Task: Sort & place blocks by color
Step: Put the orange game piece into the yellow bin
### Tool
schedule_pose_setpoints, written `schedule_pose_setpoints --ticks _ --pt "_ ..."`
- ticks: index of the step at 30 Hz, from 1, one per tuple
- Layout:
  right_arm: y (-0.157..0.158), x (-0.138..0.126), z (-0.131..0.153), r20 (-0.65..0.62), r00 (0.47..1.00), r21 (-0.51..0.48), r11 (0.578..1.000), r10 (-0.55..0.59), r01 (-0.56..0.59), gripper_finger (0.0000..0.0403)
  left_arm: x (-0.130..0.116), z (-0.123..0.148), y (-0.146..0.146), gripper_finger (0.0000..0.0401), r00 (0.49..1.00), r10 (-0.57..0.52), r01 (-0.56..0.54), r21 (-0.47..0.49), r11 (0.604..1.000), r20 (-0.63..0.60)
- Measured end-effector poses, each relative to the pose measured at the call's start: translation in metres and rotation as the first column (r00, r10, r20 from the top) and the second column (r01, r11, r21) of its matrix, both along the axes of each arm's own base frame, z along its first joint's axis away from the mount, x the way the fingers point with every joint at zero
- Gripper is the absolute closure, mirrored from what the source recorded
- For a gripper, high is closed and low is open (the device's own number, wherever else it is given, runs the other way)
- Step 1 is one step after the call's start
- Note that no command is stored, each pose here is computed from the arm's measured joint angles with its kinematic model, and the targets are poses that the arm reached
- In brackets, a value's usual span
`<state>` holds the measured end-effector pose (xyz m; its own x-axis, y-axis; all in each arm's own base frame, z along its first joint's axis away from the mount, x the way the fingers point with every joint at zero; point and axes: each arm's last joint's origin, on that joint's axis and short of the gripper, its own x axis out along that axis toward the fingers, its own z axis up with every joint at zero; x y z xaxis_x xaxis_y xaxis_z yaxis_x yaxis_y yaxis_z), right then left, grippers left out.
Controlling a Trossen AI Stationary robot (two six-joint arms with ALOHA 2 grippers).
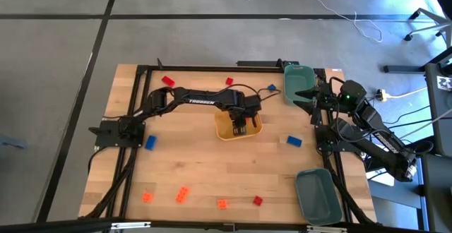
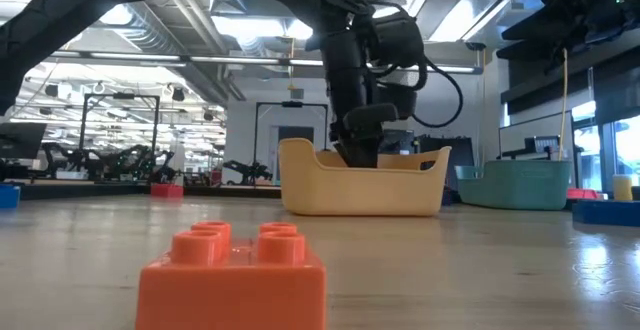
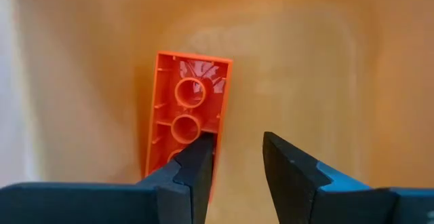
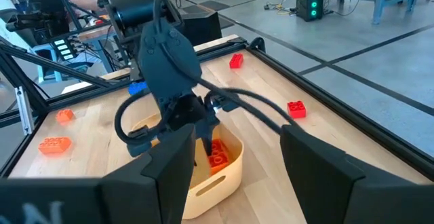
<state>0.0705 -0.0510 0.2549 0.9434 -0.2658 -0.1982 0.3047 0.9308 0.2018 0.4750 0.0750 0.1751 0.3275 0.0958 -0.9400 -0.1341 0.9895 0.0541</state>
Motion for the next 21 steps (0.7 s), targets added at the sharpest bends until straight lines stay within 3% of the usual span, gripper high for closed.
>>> schedule_pose_setpoints --ticks 14,21 --pt "0.0005 -0.0001 -0.0015 -0.012 1.0 0.007 1.0 0.01 -0.01 0.0185 0.0001 -0.001 -0.0008 0.0281 1.0 -0.004 0.004 -0.03 1.0 0.001" --pt "0.0051 0.0012 -0.0003 0.011 0.982 -0.015 0.982 0.189 -0.189 0.0185 0.0 -0.001 -0.0004 0.0281 1.0 -0.008 0.008 -0.03 1.0 0.002"
